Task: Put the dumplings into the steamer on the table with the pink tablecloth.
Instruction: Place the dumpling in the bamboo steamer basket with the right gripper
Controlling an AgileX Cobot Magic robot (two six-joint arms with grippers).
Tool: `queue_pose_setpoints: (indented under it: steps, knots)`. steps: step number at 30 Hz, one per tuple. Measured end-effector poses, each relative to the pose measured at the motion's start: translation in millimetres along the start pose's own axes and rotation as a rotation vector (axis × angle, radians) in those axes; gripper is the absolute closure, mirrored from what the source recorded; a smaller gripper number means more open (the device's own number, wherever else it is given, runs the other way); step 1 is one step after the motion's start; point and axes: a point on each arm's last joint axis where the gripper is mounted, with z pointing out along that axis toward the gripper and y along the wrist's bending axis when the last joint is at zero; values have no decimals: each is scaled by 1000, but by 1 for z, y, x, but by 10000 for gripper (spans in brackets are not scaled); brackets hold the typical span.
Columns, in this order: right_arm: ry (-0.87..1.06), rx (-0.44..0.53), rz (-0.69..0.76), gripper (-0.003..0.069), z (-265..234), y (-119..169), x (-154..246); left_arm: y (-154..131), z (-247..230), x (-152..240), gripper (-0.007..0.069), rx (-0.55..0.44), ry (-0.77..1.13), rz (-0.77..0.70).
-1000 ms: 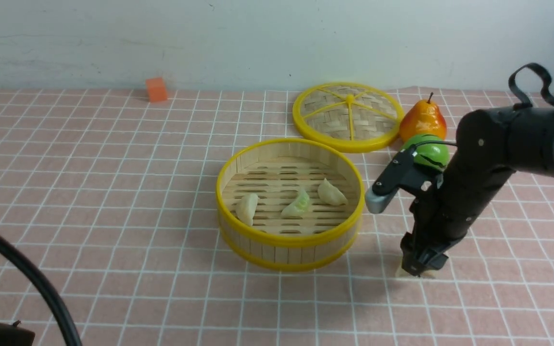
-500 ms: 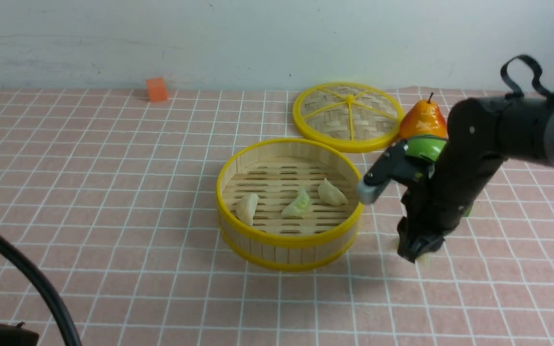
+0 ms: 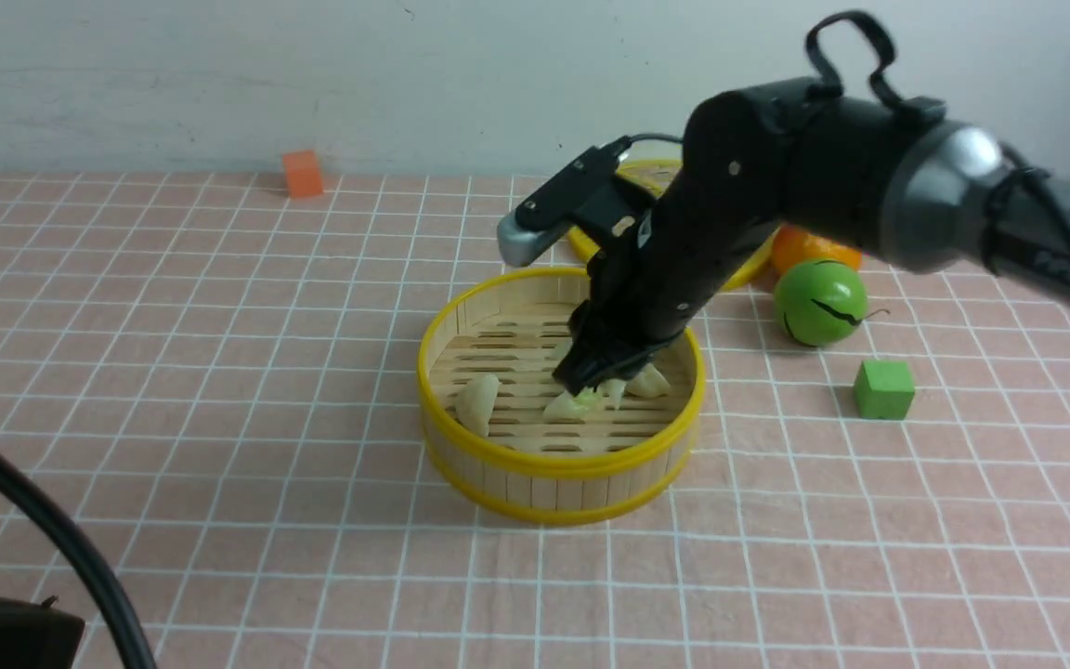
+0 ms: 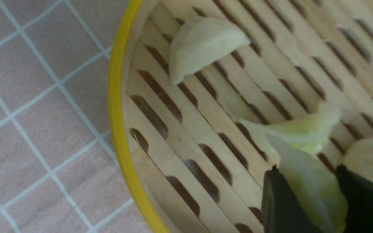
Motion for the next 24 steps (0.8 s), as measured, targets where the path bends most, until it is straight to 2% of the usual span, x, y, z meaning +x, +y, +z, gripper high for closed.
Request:
queue_pose_setpoints:
  steps: [3,7,10,13,17,20,22,24]
  knots:
    - [42,-22,-10,447,31,7,2,0,0,2,621,-2,19,0]
    - [64,-36,-31,437,44,13,3,0,0,2,621,-5,26,1]
    - [62,-40,-49,355,44,17,2,3,-1,2,621,-28,20,14]
    - [73,-37,-60,228,42,17,2,7,-7,6,621,-68,-17,23]
    - [139,-47,-80,150,26,17,2,12,-16,23,621,-78,-111,-12]
    - [169,-44,-87,173,-4,18,-3,17,-19,46,621,-71,-198,-49]
    - [162,-39,-75,228,-29,19,-6,22,-16,65,621,-68,-253,-72]
    - [152,-36,-59,333,-58,22,-8,27,-12,83,621,-63,-316,-91]
